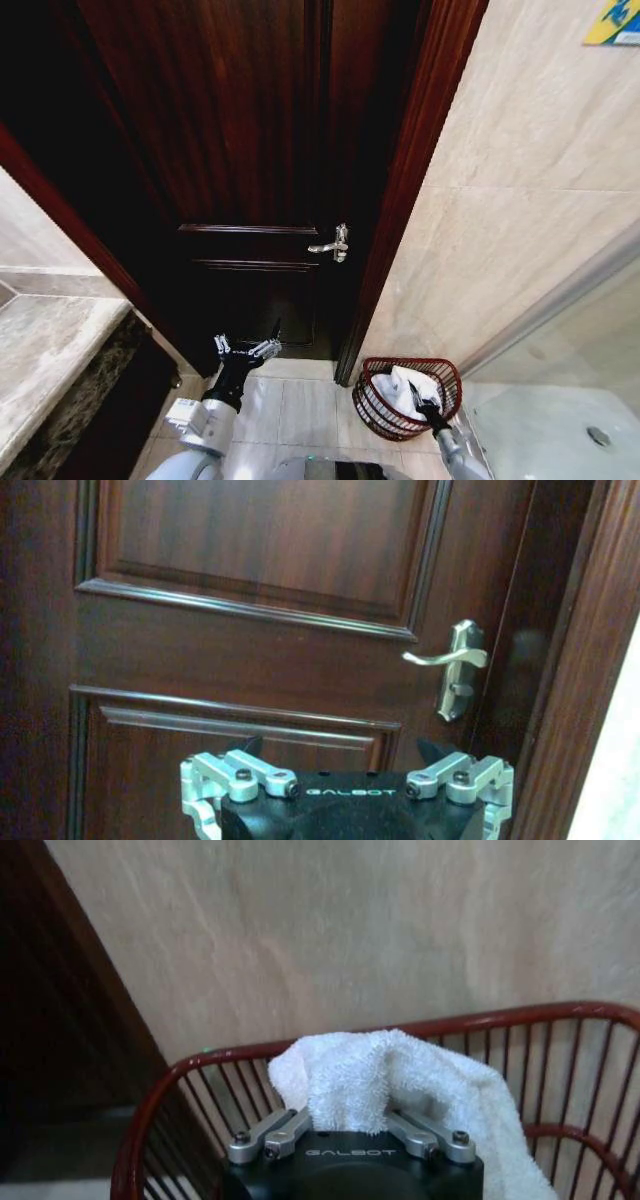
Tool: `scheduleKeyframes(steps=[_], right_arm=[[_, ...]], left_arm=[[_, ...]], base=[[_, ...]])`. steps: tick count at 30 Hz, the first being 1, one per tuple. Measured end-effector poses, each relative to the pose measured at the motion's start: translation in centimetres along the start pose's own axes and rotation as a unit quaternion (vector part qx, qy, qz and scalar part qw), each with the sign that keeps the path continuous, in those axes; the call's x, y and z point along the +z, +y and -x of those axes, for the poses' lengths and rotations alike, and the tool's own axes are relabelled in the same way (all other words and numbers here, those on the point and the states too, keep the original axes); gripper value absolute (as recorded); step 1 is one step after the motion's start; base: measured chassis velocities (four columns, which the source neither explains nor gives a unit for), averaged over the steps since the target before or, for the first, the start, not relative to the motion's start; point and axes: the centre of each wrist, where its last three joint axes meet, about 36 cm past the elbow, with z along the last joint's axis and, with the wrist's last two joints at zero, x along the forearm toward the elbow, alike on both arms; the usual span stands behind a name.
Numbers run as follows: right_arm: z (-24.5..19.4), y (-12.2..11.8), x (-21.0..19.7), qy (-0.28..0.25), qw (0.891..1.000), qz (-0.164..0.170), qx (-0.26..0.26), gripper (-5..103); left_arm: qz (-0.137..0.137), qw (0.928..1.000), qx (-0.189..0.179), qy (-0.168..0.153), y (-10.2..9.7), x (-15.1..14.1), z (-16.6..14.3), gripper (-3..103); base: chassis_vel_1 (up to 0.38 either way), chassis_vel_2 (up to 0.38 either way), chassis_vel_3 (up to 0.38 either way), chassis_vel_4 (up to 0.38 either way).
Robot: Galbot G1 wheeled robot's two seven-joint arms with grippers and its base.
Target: Discard the used towel into the hamper.
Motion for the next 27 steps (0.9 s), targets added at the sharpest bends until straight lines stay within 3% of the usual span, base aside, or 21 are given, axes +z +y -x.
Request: scheduleKeyframes(steps=[8,14,20,27], right_arm=[[1.4,-1.9,-4.1,0.122,0.992,0.015,0.013,11],[2.7,-2.4,-5.7,0.156,0.988,0.000,0.018,11],[5.0,-1.5,-6.8,0.189,0.982,-0.024,0.011,11],[8.1,1.5,-6.4,0.216,0.975,-0.041,-0.009,11]], left_arm=[[0.000,1.0000,0.000,0.000,0.0,0.0,0.0,100],[0.000,1.0000,0.000,0.000,0.0,0.0,0.0,100],[0.000,1.0000,0.000,0.000,0.0,0.0,0.0,100],[0.000,1.0000,0.000,0.000,0.0,0.0,0.0,100]], base=[[-0.015,0.013,0.010,-0.009],[0.000,0.000,0.000,0.000],[0.000,0.000,0.000,0.000],[0.000,0.000,0.000,0.000]])
